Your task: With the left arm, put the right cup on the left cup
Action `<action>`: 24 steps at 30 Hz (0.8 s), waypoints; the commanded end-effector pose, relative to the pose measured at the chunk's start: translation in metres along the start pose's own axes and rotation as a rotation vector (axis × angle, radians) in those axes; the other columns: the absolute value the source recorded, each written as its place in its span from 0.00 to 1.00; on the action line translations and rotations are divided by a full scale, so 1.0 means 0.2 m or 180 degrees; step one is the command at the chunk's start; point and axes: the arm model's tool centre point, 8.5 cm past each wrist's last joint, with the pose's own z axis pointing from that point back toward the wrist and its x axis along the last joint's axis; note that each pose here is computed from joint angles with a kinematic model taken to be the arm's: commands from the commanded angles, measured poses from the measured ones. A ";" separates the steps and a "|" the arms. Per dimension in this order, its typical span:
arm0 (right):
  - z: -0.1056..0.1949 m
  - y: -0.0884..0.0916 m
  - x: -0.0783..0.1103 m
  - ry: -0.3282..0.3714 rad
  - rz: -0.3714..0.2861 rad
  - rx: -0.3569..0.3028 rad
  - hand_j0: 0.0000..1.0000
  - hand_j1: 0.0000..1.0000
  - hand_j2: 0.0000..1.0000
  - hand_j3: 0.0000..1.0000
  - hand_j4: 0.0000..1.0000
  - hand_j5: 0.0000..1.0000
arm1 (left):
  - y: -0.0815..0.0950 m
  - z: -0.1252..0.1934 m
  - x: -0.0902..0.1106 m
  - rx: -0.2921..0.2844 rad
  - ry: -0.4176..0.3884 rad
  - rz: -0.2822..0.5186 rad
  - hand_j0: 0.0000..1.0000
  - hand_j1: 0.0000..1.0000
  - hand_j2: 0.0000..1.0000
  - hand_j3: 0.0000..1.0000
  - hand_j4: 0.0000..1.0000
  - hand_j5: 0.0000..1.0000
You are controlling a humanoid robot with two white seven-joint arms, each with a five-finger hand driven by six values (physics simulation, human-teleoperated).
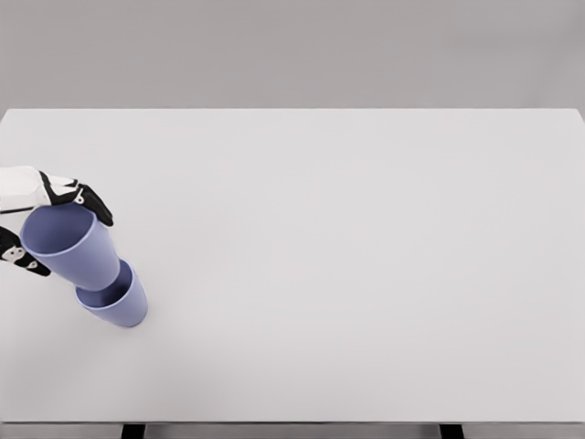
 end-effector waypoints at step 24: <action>0.00 0.00 0.00 0.0000 0.0001 0.0001 1.00 1.00 1.00 1.00 1.00 1.00 | -0.05 -0.03 -0.06 -0.0018 0.0025 0.0062 0.56 0.56 0.56 0.56 0.56 0.56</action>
